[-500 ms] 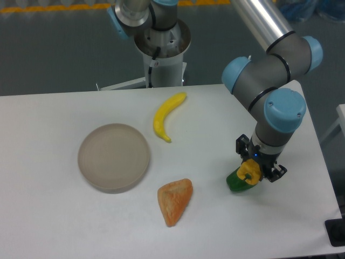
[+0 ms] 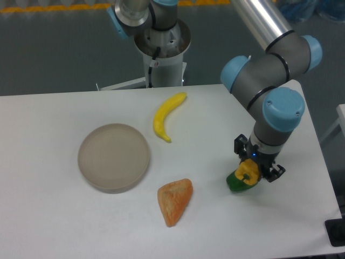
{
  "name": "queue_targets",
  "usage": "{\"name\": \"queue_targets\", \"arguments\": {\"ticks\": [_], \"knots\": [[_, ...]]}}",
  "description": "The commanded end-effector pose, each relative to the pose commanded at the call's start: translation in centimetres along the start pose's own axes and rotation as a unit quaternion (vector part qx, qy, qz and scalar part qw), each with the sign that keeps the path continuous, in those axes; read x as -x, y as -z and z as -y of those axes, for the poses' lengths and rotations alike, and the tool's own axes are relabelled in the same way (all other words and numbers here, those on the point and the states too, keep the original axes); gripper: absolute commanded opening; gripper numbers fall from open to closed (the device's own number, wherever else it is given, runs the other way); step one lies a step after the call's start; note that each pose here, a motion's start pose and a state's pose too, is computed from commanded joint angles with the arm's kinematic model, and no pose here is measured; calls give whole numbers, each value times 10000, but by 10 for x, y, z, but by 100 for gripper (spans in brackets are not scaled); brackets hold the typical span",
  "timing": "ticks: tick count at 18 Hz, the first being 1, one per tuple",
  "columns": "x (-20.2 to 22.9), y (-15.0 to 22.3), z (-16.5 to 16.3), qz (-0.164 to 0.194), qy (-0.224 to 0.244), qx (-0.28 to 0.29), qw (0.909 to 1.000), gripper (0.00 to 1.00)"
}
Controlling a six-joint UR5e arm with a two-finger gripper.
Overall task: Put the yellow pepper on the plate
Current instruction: 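Carry the yellow pepper over to the round beige plate, then lower the yellow pepper onto the plate and open the gripper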
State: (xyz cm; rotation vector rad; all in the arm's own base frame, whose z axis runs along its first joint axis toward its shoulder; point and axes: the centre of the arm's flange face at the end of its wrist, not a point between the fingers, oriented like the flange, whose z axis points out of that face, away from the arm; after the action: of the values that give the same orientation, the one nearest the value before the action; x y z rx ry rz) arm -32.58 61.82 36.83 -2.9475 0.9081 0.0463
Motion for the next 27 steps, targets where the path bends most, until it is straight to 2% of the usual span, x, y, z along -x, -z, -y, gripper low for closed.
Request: {"name": "queue_targets", "arguments": {"ticks": [2,3,5,8,9,14,18,20,21,22,23,27], "knots": [[-25,1,38,-22,-105,-12,9999,23],[-49,1,71,-39,-143,-31,9999,22],[-85,-4,116,-98,-187,-35,9998,22],[-131,-13,166,-180,-293,5,9994,22],[-159,-21,183,-284,-366,67,9989,21],[-235,-68,205,-697,-557,429,9951,22],[-282,-84,197,-895,-767,613,9911,23],[-294,-86,195,-929,-834,634,9902,40],[-297,-89,194,-935,-835,650,9900,54],[-299,-88,192,-929,-842,634,9901,71],[-299,-86,192,-912,-857,618,9902,100],[-300,-65,189,-736,-853,579,9919,100]]}}
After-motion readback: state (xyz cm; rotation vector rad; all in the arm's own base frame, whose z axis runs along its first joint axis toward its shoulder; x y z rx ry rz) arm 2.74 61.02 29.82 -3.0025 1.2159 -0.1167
